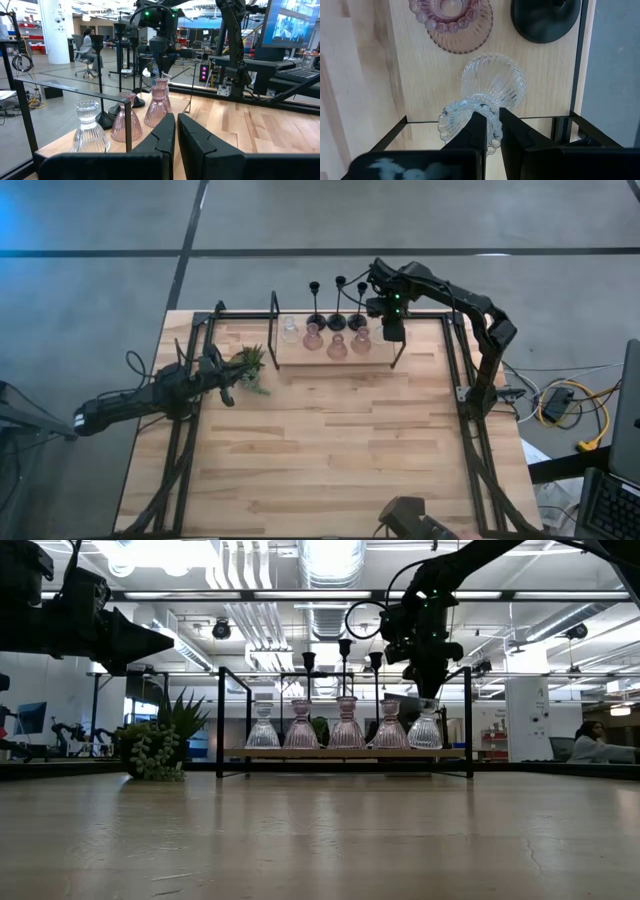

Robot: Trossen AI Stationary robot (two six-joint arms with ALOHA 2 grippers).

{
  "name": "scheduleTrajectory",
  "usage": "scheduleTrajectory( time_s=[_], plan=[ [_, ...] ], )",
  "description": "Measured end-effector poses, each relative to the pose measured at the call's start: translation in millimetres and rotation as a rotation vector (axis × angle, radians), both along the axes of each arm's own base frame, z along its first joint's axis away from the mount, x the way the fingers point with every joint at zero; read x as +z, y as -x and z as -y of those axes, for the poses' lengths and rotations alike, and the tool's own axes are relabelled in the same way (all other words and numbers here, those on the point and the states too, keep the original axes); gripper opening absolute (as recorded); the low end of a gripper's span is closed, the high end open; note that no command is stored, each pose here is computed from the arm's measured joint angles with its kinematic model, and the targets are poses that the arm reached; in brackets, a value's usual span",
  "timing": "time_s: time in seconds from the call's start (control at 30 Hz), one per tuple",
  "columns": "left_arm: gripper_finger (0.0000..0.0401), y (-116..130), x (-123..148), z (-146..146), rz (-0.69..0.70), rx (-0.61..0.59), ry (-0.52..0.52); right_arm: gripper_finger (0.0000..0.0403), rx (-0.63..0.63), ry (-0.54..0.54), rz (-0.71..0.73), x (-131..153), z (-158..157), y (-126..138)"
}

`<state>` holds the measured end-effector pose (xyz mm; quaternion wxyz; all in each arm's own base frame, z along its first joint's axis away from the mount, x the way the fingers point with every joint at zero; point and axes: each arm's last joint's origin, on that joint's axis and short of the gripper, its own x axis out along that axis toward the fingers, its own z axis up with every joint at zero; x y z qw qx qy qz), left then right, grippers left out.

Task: Pick & Place candle stick holders
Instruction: Put the transparent candle holder on the shelf

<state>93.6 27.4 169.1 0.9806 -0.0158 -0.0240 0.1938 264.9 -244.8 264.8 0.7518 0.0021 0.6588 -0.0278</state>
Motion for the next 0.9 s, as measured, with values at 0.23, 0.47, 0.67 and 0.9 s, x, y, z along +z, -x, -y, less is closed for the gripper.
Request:
scheduleTrajectory(
  time_s=[0.23, 0.47, 0.67, 0.9],
  plan=[
    [0.0026, 0.0, 0.0, 0.0, 0.0, -0.001, 0.0, 0.0024, -0.02, 0.005, 0.004, -1.2, 0.4, -0.3],
    [0.0026, 0.0, 0.0, 0.0, 0.0, 0.0, 0.0, 0.0052, -0.026, 0.028, 0.018, -1.8, 2.5, -2.1],
    [0.0026, 0.0, 0.0, 0.0, 0.0, 0.0, 0.0, 0.0047, -0.061, 0.04, 0.022, -1.7, 3.4, -2.9],
    [0.0026, 0.0, 0.0, 0.0, 0.0, 0.0, 0.0, 0.0068, -0.088, 0.05, 0.011, -2.2, 3.9, -2.7]
  ],
)
